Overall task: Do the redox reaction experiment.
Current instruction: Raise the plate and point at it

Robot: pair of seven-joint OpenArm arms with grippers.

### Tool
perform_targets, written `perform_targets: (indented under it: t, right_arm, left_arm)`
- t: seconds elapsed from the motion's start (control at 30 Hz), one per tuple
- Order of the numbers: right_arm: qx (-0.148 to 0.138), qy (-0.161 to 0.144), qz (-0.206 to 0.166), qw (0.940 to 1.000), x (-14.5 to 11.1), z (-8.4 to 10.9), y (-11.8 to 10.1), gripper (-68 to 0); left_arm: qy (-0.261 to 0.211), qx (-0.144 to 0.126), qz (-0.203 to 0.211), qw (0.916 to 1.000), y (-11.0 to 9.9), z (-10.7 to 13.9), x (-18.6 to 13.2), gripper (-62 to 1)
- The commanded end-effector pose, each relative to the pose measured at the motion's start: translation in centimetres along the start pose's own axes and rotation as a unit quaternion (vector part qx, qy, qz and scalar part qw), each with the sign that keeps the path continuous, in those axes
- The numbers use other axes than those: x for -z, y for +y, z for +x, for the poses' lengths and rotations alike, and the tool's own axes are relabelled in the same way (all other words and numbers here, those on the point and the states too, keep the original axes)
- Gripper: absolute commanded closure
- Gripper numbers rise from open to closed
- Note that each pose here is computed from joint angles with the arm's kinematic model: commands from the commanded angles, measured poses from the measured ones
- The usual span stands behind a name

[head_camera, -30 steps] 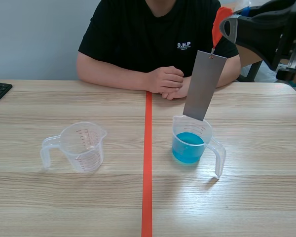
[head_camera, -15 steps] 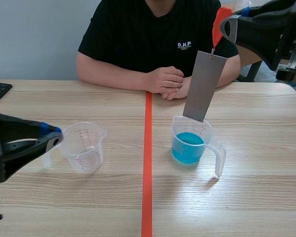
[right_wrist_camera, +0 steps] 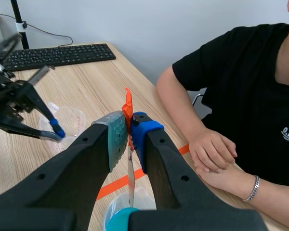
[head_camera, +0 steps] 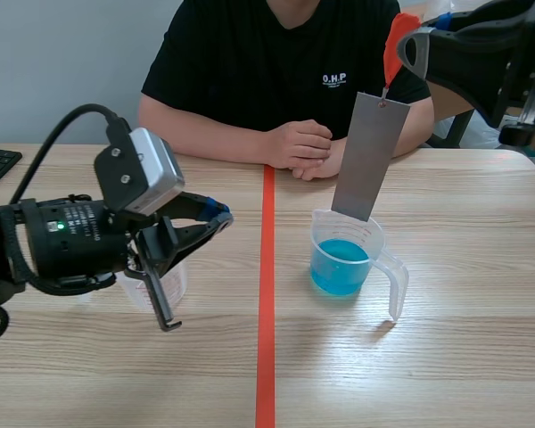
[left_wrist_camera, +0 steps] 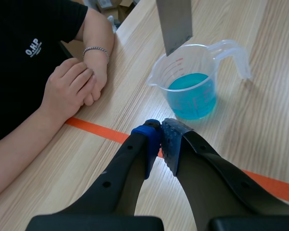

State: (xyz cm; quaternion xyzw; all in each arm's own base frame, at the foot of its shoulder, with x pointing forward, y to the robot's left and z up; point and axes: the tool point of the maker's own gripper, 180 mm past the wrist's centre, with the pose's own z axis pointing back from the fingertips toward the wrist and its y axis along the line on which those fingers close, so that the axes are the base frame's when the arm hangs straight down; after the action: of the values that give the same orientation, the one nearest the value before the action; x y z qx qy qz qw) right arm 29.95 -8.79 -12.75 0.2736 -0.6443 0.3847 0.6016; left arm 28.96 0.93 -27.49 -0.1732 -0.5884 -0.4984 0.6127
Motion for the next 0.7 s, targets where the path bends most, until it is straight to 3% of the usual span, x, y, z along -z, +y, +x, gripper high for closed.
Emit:
perform_targets:
  t: [0.0,0.33,0.53,0.67]
  right_arm:
    - [-0.014,-0.018,0.005,0.9997,0.0,1.5,-0.1,-1.5]
    - [-0.014,-0.018,0.005,0.9997,0.0,1.5,-0.1,-1.5]
    - [-0.014,-0.018,0.005,0.9997,0.0,1.5,-0.1,-1.5]
    - [-0.014,-0.018,0.005,0.9997,0.0,1.5,-0.1,-1.5]
  left_arm:
    - [-0.019,0.003,0.009,0.9998,0.7,1.0,0.7,-4.7]
    - [-0.035,-0.002,-0.008,0.9993,0.9,1.6,5.7,-4.7]
    - [-0.040,-0.006,0.005,0.9992,1.9,1.8,8.2,-4.7]
    - [-0.045,0.008,-0.004,0.9989,1.5,2.1,9.4,-4.7]
